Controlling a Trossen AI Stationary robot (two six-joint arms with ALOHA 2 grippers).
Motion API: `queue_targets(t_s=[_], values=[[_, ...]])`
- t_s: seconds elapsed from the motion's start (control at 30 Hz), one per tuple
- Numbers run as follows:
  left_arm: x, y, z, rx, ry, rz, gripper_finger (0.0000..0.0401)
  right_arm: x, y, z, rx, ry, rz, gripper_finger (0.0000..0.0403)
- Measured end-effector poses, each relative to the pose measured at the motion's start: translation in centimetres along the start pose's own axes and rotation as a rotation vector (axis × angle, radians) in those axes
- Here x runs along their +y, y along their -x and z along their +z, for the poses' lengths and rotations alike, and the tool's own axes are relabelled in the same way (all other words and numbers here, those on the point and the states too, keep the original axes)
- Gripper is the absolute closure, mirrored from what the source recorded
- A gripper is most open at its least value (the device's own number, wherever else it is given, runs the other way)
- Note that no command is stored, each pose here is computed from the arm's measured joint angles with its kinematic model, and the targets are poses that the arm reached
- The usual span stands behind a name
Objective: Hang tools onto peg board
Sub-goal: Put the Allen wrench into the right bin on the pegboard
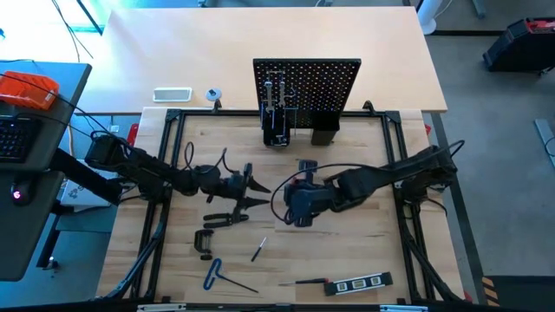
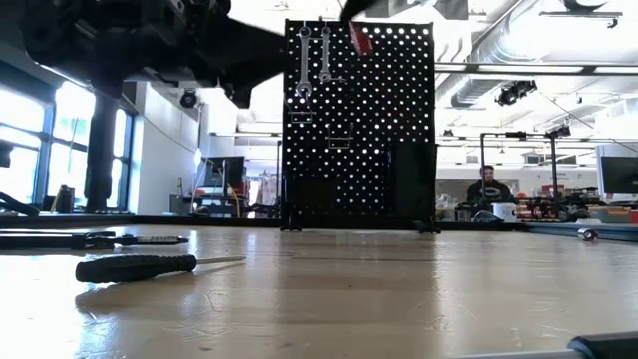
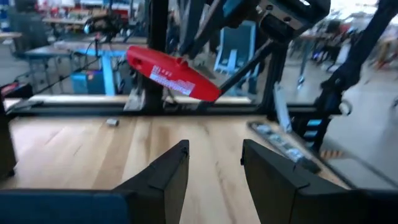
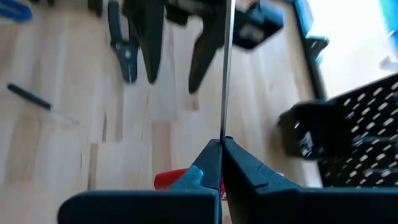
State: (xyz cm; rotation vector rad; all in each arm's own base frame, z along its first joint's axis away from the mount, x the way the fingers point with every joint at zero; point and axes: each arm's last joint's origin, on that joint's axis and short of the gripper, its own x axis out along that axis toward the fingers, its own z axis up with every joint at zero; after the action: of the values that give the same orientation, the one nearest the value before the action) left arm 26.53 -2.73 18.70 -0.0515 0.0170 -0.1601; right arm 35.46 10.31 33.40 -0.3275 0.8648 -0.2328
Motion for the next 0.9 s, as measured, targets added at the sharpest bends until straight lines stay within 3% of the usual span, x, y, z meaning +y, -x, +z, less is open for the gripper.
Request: queue_targets(t_s=[0.53, 0.9], values=[[0.5, 1.1, 4.5, -0.41, 0.141, -0.307, 0.0256, 1.3, 5.8, 5.4, -0.436, 0.158, -0.124, 0.0403], [-0.8, -0.1, 8.5, -0.548, 0.134, -0.563, 0.0255, 1.2, 7.1, 7.5, -0.686, 0.262, -0.075, 0.0403]])
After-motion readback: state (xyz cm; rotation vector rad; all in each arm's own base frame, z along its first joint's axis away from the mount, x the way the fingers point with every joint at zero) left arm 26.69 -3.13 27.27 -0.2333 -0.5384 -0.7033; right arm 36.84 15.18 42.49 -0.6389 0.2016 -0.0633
